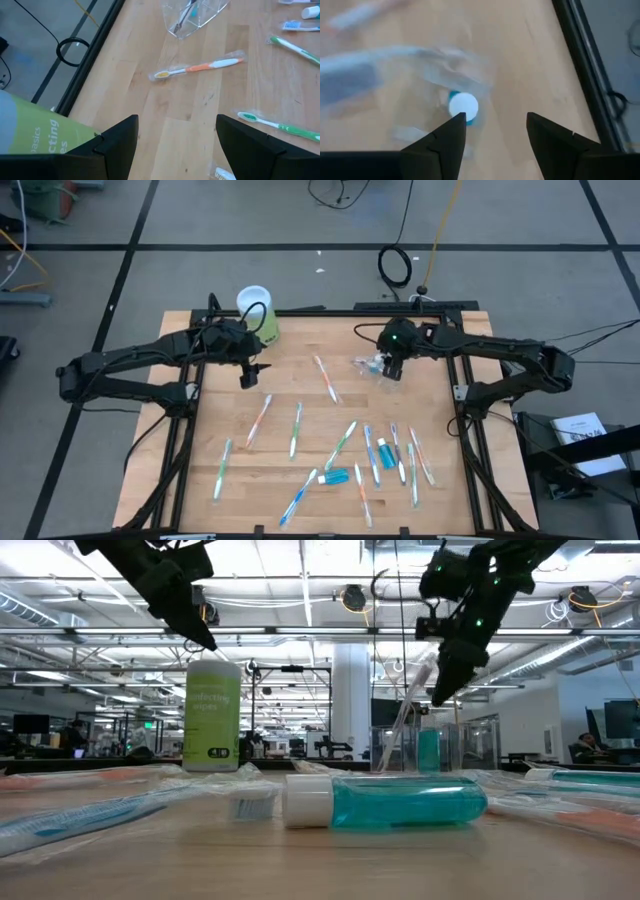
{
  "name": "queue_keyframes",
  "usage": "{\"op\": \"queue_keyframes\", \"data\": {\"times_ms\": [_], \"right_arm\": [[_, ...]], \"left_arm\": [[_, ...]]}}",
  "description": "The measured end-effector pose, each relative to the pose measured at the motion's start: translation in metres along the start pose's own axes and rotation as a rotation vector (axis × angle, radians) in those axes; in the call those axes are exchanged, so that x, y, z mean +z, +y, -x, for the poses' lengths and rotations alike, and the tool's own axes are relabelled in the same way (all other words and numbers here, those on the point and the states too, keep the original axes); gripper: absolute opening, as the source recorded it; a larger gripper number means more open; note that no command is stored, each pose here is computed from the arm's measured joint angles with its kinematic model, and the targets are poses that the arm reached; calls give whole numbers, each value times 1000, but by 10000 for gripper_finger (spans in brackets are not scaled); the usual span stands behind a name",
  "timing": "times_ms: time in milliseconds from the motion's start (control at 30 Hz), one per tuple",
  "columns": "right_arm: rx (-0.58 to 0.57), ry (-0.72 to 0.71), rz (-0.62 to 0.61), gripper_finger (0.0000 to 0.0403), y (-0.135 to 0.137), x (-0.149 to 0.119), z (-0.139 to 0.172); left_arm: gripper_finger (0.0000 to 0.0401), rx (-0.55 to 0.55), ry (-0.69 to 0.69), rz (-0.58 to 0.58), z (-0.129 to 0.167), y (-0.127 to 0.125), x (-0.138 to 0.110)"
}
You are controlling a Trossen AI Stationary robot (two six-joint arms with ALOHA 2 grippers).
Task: Pick & Place toothbrushing station
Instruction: Adjust the violet toothbrush in the transparent organizer
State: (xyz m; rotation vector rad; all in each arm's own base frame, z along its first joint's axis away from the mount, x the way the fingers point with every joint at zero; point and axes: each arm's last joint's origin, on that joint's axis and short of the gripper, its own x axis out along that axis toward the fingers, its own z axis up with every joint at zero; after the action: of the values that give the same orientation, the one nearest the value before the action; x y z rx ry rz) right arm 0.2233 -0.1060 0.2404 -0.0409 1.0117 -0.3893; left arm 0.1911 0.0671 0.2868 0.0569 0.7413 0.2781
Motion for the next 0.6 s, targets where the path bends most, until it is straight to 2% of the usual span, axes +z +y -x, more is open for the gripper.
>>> {"op": "queue_keyframes", "data": {"times_ms": [200,333,600], "right_arm": [[184,-107,-43,200,8,5,11],[196,-135,-33,203,13,9,12],[167,-308,-4,199,14,26,16]], "left_arm": [[271,0,0,1,0,0,0],[271,0,0,0,0,0,0],[271,0,1,0,0,0,0]]}}
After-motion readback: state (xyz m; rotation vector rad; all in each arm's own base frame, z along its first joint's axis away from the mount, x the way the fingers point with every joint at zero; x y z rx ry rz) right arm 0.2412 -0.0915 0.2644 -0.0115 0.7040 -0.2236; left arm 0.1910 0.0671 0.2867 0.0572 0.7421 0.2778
